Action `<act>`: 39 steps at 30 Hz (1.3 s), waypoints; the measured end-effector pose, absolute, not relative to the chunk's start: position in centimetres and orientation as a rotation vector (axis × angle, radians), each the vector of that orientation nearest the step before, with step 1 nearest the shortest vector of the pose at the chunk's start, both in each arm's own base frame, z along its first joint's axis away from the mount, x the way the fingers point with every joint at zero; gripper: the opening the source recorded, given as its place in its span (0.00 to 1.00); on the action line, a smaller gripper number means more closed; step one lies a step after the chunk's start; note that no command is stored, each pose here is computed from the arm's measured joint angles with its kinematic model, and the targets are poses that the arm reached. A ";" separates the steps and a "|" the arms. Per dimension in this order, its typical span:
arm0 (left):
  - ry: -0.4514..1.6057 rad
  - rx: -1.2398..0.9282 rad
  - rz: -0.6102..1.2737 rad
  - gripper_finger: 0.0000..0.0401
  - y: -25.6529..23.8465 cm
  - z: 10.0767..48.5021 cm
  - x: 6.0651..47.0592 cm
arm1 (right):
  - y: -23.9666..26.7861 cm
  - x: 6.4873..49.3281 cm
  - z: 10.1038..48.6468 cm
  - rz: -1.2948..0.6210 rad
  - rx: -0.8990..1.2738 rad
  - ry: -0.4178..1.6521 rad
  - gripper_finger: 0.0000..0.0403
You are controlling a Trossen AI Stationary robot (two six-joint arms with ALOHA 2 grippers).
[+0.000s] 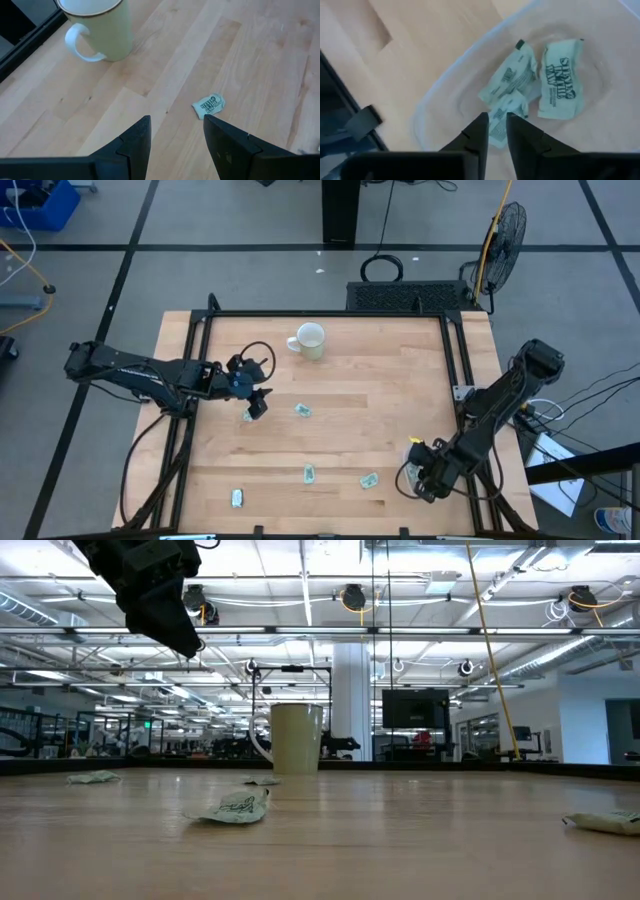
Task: Pick and place Stevia / Truvia into bins
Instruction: Put the stevia packet into the transparent bin
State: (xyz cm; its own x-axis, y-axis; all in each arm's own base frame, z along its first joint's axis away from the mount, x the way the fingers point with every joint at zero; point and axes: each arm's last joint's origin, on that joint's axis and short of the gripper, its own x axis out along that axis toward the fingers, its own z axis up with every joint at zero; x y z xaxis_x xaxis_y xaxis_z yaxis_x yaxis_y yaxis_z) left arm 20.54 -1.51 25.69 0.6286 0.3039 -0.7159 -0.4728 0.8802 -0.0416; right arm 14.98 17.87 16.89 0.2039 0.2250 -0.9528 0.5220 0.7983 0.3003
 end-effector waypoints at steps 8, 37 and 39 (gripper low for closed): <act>0.771 -0.234 0.450 0.47 -1.5 25.7 20.5 | 16.4 15.3 19.2 -0.116 0.791 1.428 0.15; 1.078 -0.293 0.639 0.47 -1.4 22.5 19.7 | 11.0 23.1 21.6 -0.178 -0.173 0.604 0.24; 1.107 -0.297 0.662 0.47 -1.4 22.0 19.9 | 10.2 23.6 21.6 -0.194 -0.191 0.608 0.29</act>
State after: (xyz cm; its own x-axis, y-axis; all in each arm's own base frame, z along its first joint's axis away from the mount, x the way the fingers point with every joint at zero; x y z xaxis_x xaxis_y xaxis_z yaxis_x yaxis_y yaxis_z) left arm 19.90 -1.43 21.96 0.2826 0.3429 -0.8958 -0.6268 0.7730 0.0982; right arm 23.60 10.24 21.55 0.8038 -0.2363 -0.5460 0.1243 0.9642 -0.2343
